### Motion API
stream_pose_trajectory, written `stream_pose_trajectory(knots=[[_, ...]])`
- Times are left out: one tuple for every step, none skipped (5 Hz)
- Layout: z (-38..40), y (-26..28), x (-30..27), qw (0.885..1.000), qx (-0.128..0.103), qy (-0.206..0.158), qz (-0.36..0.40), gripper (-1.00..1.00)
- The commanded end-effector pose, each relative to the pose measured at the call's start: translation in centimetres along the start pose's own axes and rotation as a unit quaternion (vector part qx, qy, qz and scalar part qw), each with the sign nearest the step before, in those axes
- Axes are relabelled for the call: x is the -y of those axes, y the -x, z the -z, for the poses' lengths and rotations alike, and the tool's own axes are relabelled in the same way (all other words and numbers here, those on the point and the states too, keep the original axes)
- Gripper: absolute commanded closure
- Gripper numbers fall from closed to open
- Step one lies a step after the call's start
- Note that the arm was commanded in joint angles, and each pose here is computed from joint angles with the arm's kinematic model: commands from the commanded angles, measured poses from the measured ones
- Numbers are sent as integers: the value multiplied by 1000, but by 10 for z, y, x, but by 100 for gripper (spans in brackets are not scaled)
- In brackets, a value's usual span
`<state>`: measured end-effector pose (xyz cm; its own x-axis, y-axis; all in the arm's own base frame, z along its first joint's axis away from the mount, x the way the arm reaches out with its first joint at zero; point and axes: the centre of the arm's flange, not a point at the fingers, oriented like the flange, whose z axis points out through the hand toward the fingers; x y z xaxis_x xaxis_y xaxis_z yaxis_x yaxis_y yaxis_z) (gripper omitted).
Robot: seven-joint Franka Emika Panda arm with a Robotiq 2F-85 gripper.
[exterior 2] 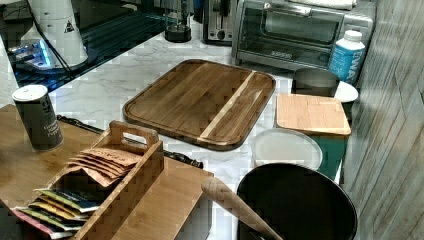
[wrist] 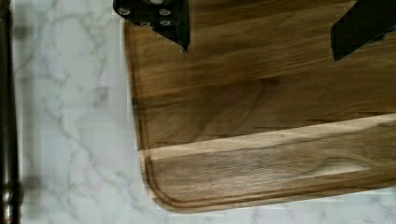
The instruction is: Open the drawer.
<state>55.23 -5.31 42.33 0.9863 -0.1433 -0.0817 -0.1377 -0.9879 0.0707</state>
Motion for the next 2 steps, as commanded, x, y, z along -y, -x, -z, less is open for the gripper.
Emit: stream_pose_trajectory(knots=[[0, -10, -148, 997, -70, 30, -29, -100], [-17, -10, -161, 995, -93, 40, -2, -100]])
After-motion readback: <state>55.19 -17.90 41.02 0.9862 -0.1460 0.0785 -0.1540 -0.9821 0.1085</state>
